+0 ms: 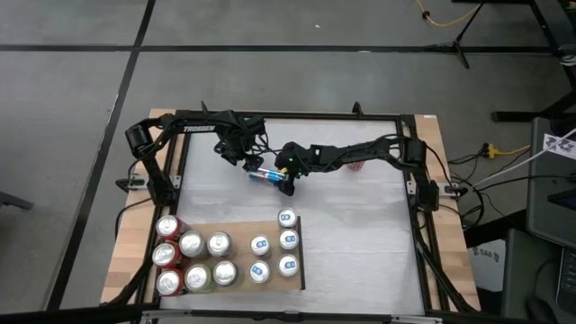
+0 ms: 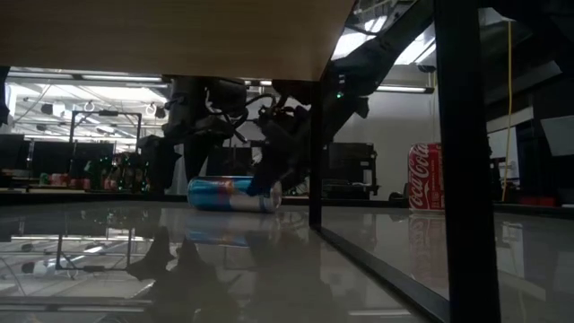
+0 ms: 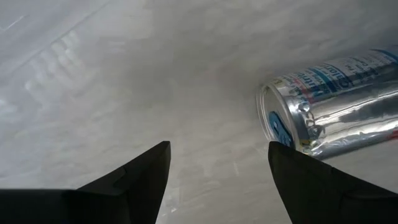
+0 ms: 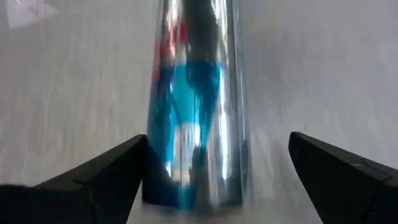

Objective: Place canned beverage on shelf
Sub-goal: Put the blue soda can on the shelf aligned with the other blue soda cans

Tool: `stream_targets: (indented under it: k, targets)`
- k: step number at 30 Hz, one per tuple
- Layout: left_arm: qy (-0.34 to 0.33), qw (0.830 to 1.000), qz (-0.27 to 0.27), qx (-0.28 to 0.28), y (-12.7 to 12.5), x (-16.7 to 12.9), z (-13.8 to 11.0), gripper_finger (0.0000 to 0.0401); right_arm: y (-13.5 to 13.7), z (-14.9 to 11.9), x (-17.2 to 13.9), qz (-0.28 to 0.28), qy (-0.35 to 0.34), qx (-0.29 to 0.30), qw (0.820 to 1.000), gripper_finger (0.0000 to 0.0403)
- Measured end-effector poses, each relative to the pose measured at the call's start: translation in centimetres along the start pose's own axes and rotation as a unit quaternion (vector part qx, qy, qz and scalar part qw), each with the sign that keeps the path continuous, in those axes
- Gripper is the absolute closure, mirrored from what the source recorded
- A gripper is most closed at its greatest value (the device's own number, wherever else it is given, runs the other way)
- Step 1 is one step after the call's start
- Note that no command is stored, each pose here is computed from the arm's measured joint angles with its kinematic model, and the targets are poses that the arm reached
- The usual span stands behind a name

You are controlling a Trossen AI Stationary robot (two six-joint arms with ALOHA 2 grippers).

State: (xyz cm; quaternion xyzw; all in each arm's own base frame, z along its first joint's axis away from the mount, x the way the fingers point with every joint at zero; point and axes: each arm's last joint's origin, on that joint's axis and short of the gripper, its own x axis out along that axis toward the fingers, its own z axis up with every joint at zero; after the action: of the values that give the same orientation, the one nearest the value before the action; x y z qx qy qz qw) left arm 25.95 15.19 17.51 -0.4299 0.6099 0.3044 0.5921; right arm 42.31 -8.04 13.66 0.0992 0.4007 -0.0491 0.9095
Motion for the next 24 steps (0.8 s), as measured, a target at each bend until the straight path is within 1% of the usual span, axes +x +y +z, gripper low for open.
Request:
stream_targets:
  k: [2,5,8,13,14,17,20,24]
  targets:
    - [0.002,1.000,-0.003,0.000,0.0,0.0,0.0,0.0133,0.0,-0.1,0.3,0.001,0.000,-0.001,1.000,0.0032]
    - [0.004,1.000,-0.008,0.005,-0.1,0.0,0.0,0.0133,-0.2,-0.6,1.0,0.001,0.008,0.000,1.000,0.0062]
    - [0.004,1.000,-0.009,0.007,-0.1,0.0,0.0,0.0133,-0.2,-0.9,1.3,0.000,0.015,-0.001,1.000,0.0102]
    - [0.011,1.000,-0.008,0.028,0.0,0.0,-0.1,0.0133,-0.3,-0.8,1.3,-0.004,0.013,0.000,1.000,0.0176]
    - [0.015,0.999,-0.007,0.028,0.1,0.0,-0.2,0.0133,-0.3,-0.8,1.3,-0.004,0.010,-0.001,1.000,0.0185]
    - [0.027,0.999,-0.001,0.036,0.5,-0.4,-0.5,0.0133,-0.3,-0.7,1.3,-0.005,0.007,0.000,1.000,0.0186]
    - [0.025,0.999,-0.002,0.043,0.9,-1.4,-1.0,0.0133,-0.2,-0.3,1.2,-0.003,0.006,0.000,1.000,0.0186]
    - [0.002,0.999,-0.012,0.050,1.6,-3.4,-1.8,0.0133,-0.1,0.4,1.1,0.014,-0.005,-0.002,1.000,0.0180]
